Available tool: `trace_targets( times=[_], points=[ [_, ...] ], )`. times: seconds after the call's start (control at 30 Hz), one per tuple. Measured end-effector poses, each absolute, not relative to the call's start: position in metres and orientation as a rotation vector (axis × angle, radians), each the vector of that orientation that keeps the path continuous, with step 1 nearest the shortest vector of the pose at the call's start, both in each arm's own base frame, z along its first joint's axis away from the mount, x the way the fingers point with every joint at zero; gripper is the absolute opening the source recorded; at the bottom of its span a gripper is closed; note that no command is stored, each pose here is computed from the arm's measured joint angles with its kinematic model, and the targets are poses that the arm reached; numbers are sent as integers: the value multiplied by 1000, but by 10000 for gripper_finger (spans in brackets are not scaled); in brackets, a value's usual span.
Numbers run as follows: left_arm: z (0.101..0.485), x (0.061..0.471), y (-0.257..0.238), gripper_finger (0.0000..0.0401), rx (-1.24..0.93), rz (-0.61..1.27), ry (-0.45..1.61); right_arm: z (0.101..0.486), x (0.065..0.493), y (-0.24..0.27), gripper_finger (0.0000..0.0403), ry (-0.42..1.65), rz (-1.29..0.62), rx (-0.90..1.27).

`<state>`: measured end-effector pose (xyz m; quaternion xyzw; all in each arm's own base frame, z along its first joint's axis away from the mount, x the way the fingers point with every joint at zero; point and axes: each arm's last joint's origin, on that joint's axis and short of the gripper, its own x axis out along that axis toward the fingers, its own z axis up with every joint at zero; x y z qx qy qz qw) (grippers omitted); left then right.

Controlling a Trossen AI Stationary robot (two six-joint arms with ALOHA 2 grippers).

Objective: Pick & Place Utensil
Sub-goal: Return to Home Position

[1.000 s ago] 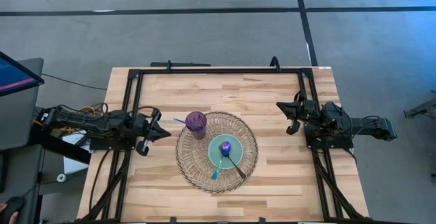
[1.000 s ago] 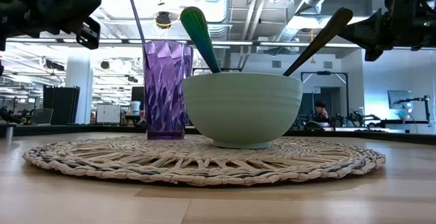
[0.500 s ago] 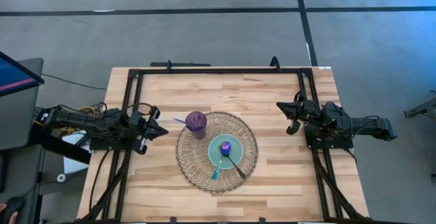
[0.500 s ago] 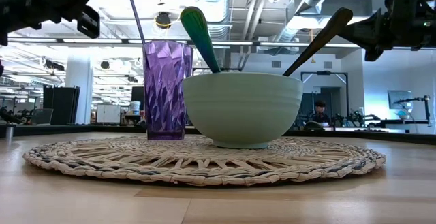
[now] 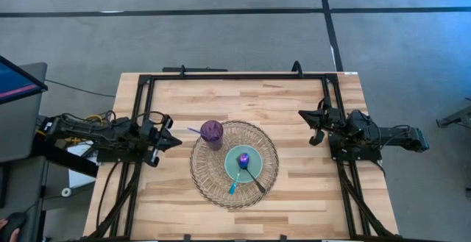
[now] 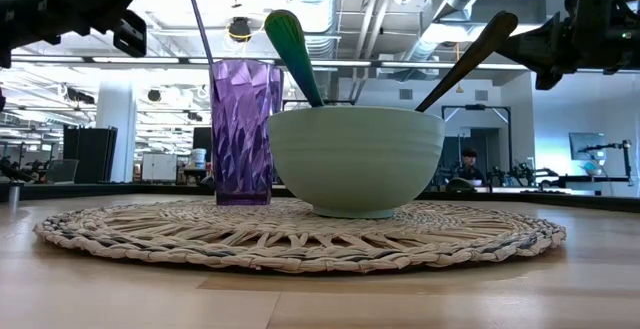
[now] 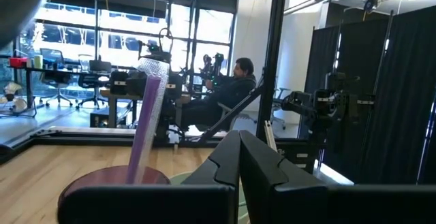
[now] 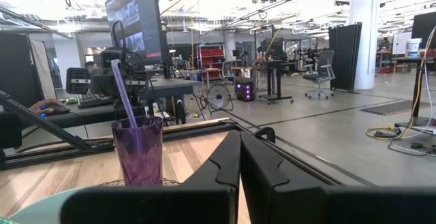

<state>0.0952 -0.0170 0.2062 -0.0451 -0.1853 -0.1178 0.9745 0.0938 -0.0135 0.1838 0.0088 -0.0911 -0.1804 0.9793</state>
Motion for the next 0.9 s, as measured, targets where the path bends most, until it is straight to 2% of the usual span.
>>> trace_targets(
  times=[0.27,0.9],
  points=[
    [206,96,-15,6,-104,-173,-375,184,94,-14,1,-183,-364,18],
    [206,96,-15,6,-104,-171,-375,184,94,-14,1,-183,-364,18]
  ],
)
